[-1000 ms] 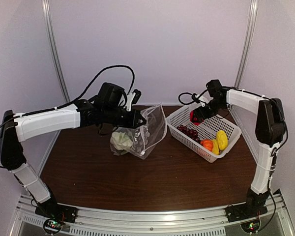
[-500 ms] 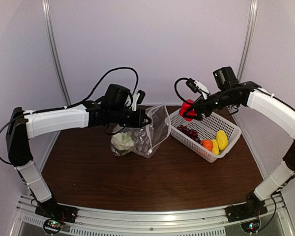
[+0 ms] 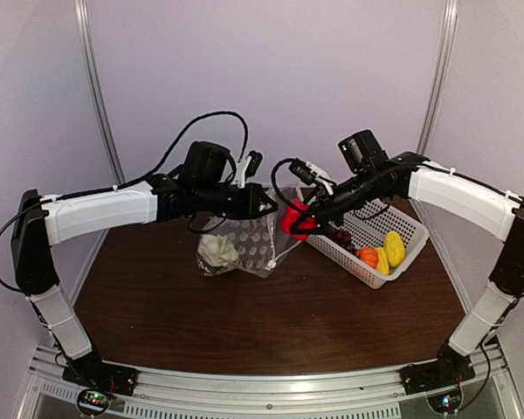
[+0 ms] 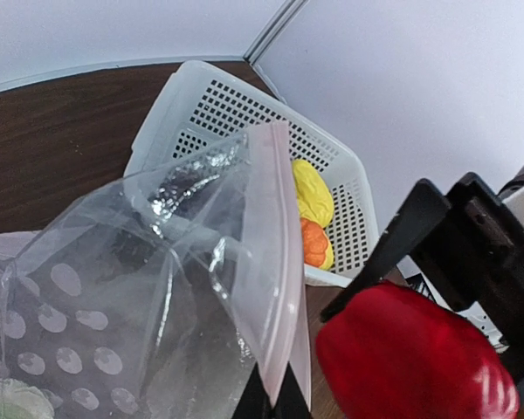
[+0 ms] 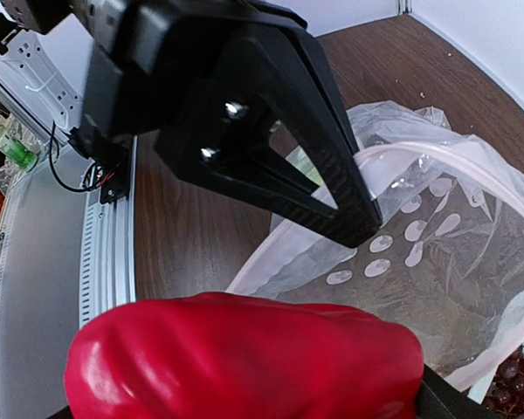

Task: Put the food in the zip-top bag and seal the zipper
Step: Place the fake vegetable in the zipper food storage bag.

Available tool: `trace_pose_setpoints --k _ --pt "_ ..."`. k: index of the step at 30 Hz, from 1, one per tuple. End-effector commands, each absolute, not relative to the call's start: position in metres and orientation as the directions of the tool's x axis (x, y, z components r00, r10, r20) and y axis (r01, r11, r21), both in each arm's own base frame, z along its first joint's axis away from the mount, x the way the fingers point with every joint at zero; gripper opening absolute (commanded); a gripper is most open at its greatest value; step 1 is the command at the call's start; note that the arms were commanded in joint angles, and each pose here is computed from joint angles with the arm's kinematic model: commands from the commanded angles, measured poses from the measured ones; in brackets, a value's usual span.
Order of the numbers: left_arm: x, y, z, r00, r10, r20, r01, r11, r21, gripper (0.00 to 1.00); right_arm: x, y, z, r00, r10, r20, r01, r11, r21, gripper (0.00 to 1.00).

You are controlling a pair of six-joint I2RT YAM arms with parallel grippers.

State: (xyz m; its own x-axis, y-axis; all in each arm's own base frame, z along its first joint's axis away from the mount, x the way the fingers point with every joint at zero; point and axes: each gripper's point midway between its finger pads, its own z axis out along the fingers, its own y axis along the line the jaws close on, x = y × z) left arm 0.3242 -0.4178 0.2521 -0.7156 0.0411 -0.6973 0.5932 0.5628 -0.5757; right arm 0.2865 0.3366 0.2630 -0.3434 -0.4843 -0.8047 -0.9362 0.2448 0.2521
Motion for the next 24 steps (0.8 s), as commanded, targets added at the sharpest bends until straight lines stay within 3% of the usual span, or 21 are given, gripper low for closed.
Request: trace_pose_setpoints --k 1,15,24 --pt "0.315 -0.421 0.291 -0.669 0.024 -0.743 0.659 0.48 -0.578 0.0 0.302 0.346 0.258 -0.28 -0.512 -0.812 -0.955 0.237 0.18 0.73" --pt "0.291 -0.427 0.308 -0.676 0.076 -0.733 0.703 0.367 -0.61 0.0 0.332 0.343 0.248 -0.152 -0.608 -0.779 -0.95 0.308 -0.055 0.76" --pt "0.287 -0.432 0.317 -0.703 0.064 -0.708 0.689 0.306 -0.657 0.0 0.333 0.342 0.264 -0.13 -0.611 -0.781 -0.922 0.364 -0.132 0.93"
